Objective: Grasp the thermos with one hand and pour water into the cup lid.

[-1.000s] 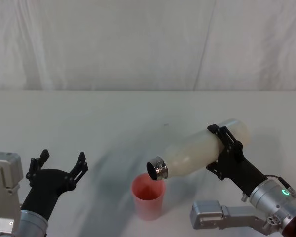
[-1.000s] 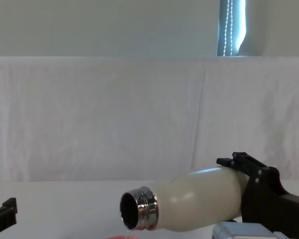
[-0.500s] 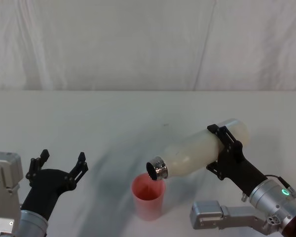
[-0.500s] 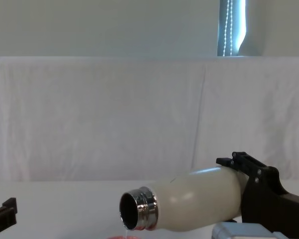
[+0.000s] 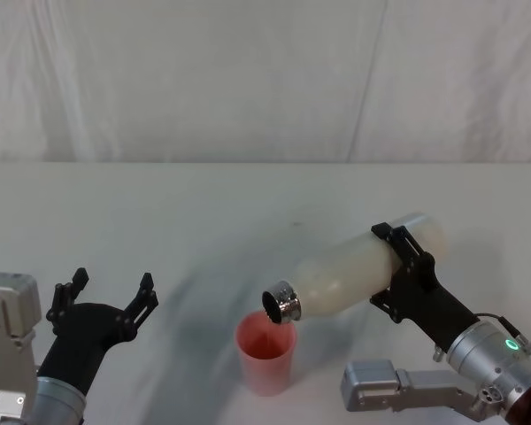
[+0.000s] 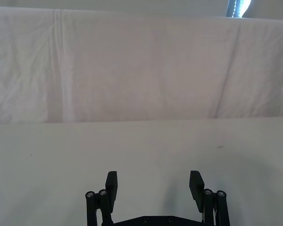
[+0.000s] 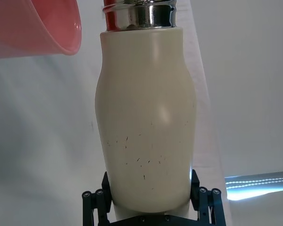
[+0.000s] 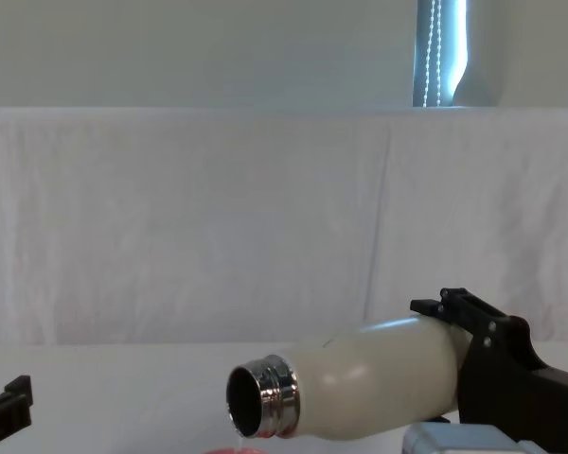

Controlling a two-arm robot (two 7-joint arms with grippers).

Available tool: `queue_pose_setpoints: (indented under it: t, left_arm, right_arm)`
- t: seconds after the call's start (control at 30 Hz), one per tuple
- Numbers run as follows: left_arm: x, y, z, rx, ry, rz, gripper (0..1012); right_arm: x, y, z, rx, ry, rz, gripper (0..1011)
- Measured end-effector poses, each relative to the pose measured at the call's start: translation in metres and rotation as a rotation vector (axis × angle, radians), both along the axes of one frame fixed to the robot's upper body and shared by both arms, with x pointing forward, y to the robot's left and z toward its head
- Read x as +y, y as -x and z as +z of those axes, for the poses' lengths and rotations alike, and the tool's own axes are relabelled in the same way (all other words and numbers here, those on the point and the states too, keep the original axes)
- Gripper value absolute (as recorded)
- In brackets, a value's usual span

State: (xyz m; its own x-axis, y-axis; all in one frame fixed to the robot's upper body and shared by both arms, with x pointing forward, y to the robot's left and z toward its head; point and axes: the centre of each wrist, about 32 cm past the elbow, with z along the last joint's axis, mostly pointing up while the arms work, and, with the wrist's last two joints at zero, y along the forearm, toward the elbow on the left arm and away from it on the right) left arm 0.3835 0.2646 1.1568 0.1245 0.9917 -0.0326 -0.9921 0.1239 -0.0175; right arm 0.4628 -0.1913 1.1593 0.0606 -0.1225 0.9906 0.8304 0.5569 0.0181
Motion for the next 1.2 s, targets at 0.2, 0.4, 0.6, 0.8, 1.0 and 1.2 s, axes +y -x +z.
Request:
queue_pose_setpoints:
  t: [0.2, 0.4, 0.6, 0.8, 1.0, 1.2]
  left_arm:
    - [0.0000, 0.0000, 0.0000, 0.000, 0.000, 0.000, 1001]
    - [0.0000, 0.0000, 0.0000, 0.000, 0.000, 0.000, 1001]
    - [0.0000, 0.0000, 0.0000, 0.000, 0.000, 0.000, 1001]
    - [0.0000, 0.0000, 0.0000, 0.000, 0.000, 0.000, 1001]
    - [0.0000, 0.0000, 0.0000, 0.000, 0.000, 0.000, 1001]
    - [0.0000, 0.0000, 0.0000, 0.000, 0.000, 0.000, 1001]
  right_arm:
    - [0.0000, 0.0003, 0.0002, -0.001, 0.001, 0.000, 950]
    - [0.0000, 0.0007, 0.0005, -0.002, 0.002, 0.000, 950]
    - [-0.0001, 0.0009, 0.0003, -0.002, 0.004, 0.000, 950]
    - [0.0000, 0.0010, 0.0003, -0.002, 0.005, -0.001, 950]
    - [0.0000, 0.0011, 0.0004, -0.003, 0.006, -0.001, 950]
    - [0.0001, 0.0007, 0.0008, -0.004, 0.007, -0.001, 950]
